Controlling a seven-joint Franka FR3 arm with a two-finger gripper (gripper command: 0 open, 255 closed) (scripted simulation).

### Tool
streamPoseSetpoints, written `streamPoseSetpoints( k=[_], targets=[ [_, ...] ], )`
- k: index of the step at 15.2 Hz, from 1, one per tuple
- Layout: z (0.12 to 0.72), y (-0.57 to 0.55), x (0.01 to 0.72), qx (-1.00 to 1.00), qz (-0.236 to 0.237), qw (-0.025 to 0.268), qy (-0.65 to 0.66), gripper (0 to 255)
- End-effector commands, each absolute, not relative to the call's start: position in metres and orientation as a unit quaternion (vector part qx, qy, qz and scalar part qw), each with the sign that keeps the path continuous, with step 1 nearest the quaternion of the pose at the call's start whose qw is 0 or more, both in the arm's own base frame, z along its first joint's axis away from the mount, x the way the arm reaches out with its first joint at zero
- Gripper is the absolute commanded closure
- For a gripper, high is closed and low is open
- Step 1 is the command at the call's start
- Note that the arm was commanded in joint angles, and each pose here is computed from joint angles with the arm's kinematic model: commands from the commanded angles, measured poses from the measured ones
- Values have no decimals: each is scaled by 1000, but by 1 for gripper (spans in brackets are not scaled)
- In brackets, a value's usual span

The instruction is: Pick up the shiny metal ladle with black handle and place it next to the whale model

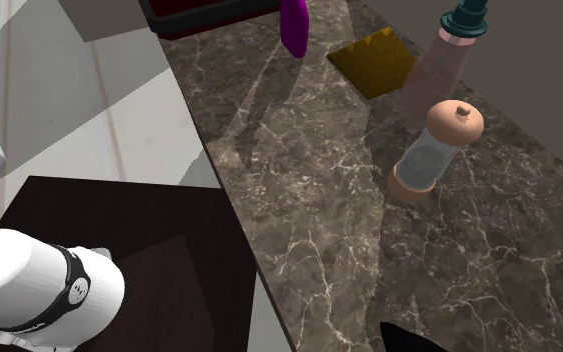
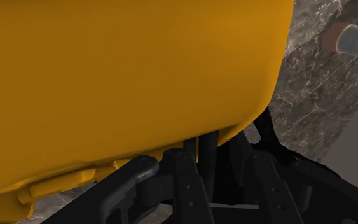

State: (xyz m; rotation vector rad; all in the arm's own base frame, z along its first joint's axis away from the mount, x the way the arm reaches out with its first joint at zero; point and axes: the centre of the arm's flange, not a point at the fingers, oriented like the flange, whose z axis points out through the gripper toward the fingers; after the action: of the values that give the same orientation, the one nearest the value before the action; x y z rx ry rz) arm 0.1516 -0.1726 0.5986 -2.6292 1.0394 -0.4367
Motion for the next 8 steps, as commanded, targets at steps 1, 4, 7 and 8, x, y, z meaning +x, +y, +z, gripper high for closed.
streamPoseSetpoints(
  k=[1,4,7,8],
  targets=[
    [597,-197,141,-910,-151,139,359,255],
    [597,-234,126,-910,-151,139,359,255],
    [597,-270,112,-910,-151,139,359,255],
    [597,-283,107,-910,-151,139,359,255]
  ],
)
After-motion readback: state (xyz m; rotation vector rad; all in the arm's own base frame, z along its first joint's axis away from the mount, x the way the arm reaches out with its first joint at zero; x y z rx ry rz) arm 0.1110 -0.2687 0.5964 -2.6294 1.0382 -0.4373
